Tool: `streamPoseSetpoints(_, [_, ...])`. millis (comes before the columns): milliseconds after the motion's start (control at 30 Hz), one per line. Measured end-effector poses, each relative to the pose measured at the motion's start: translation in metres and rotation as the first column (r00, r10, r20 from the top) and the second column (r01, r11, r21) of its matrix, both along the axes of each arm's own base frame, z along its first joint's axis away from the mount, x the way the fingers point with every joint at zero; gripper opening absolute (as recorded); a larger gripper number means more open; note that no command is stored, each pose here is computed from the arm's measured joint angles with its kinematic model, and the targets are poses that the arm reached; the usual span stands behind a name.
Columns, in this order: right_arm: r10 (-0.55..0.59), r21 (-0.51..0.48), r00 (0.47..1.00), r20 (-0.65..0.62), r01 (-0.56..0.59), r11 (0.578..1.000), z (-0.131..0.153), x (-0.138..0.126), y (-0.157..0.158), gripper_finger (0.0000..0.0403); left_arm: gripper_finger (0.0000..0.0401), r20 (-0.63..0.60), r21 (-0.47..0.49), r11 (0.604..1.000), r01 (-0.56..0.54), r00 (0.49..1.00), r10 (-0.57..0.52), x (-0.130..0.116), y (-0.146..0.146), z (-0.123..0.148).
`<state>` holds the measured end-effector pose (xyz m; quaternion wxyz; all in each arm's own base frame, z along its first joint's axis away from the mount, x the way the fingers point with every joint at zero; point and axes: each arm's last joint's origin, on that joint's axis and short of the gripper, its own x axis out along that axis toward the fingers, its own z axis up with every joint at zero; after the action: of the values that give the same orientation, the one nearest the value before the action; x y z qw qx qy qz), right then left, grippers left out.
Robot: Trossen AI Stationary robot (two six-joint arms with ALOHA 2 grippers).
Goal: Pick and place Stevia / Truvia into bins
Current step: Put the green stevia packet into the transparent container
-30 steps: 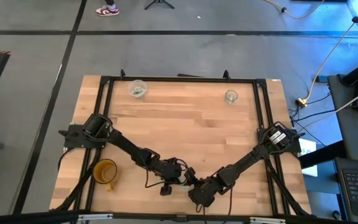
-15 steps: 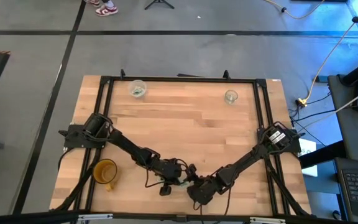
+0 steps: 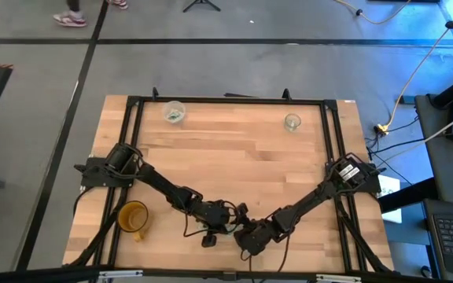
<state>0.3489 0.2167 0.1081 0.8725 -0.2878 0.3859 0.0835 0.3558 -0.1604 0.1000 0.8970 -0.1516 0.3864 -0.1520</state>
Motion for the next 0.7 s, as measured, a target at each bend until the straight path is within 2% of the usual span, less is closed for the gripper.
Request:
streamPoseSetpoints(200, [0.048, 0.085, 0.999, 0.002, -0.048, 0.995, 0.001, 0.003, 0.002, 0.0204, 0.0002, 0.011, 0.021, 1.000, 0.015, 1.000, -0.016, 0.000, 0.000, 0.000])
streamPoseSetpoints(300, [0.027, 0.139, 1.000, 0.000, -0.027, 0.990, 0.001, 0.004, 0.002, 0.0204, 0.0002, 0.013, 0.034, 0.999, 0.026, 1.000, -0.026, 0.000, 0.000, 0.000])
streamPoseSetpoints(500, [0.028, 0.303, 0.998, -0.064, -0.007, 0.953, 0.001, 0.009, -0.003, 0.0204, 0.0002, -0.013, 0.060, 0.998, 0.034, 0.999, -0.034, -0.002, 0.001, -0.001])
streamPoseSetpoints(700, [0.038, 0.344, 0.995, -0.088, -0.005, 0.939, 0.001, 0.012, -0.008, 0.0204, 0.0001, -0.015, 0.066, 0.997, 0.030, 0.999, -0.029, -0.002, 0.002, -0.001])
